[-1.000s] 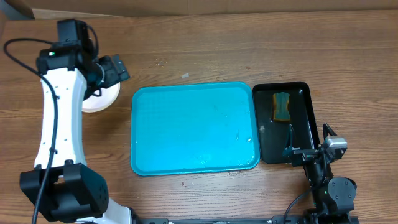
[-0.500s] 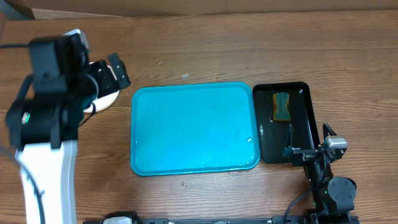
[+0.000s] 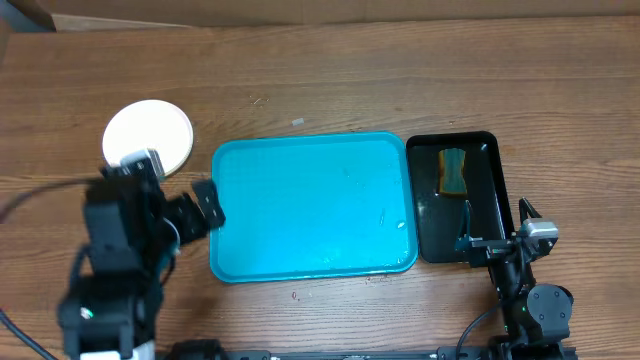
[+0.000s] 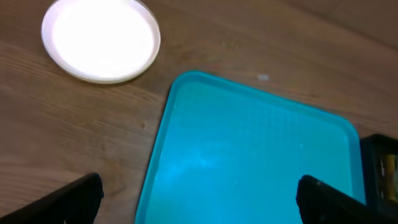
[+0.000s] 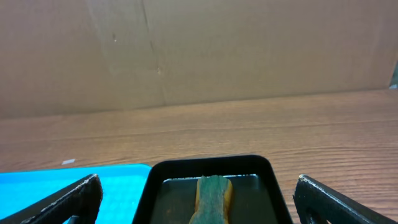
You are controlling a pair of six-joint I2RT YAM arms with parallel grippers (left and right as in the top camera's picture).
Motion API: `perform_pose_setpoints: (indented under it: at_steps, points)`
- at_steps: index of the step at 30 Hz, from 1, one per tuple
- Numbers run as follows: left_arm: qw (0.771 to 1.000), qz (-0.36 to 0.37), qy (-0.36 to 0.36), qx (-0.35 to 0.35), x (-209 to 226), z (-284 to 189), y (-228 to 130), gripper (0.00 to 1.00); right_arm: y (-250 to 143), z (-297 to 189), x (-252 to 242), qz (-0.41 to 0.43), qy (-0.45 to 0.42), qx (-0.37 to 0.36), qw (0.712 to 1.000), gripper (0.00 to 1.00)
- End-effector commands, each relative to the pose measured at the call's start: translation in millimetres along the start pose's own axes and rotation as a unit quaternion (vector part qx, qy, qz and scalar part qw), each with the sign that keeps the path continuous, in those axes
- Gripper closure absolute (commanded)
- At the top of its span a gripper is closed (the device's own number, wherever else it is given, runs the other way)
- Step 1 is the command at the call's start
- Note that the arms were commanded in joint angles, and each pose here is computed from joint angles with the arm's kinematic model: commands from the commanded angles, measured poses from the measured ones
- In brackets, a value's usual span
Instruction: Clean dirty plates on tray and stack at the side
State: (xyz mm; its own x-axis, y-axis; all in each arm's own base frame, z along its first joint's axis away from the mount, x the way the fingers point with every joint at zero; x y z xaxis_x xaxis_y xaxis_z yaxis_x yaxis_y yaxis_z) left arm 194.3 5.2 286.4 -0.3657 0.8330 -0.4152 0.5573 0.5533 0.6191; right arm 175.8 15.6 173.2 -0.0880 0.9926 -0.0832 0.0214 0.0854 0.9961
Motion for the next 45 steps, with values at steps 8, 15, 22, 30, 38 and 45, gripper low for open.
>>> perform_pose_setpoints:
  at_steps: [8,15,22,30,38,45]
  points:
    - [0.958,-0.020,-0.154,-0.243,14.8,9.2,-20.2,0.00,-1.6,0.1,-0.7,0.001,-0.002,-0.003,1.000,0.00]
    - [0.878,-0.027,-0.251,-0.407,14.1,-15.7,-14.8,0.00,-1.6,0.1,-0.7,0.001,-0.002,-0.003,1.000,0.00]
    - [0.877,-0.058,-0.256,-0.403,28.6,6.8,-32.8,0.00,-1.6,0.1,-0.7,0.001,-0.002,-0.003,1.000,0.00]
    - [0.880,-0.082,-0.243,-0.400,45.3,28.9,-50.8,0.00,-1.6,0.1,-0.7,0.001,-0.002,-0.003,1.000,0.00]
    - [0.924,-0.072,-0.178,-0.331,59.4,56.8,-70.0,0.00,-1.6,0.1,-0.7,0.001,-0.002,-0.003,1.000,0.00]
    - [0.944,0.053,-0.115,-0.305,65.9,69.1,-82.4,0.00,-1.6,0.1,-0.7,0.001,-0.002,-0.003,1.000,0.00]
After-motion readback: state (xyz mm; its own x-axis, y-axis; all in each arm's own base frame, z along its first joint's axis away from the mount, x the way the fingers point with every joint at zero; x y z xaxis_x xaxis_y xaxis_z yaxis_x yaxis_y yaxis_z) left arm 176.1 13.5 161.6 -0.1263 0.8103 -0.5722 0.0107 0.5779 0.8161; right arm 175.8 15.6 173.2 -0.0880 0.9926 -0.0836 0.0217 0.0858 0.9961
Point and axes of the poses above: each gripper's point midway between its finger pads, its own z axis out along the fingers, its own x axis along the line the jaws close on, y = z × x, the point moved 7 cm from there along -z, back along the fingers, and after that the axes turned 12 degrees about -z, right-handed, at the moved point
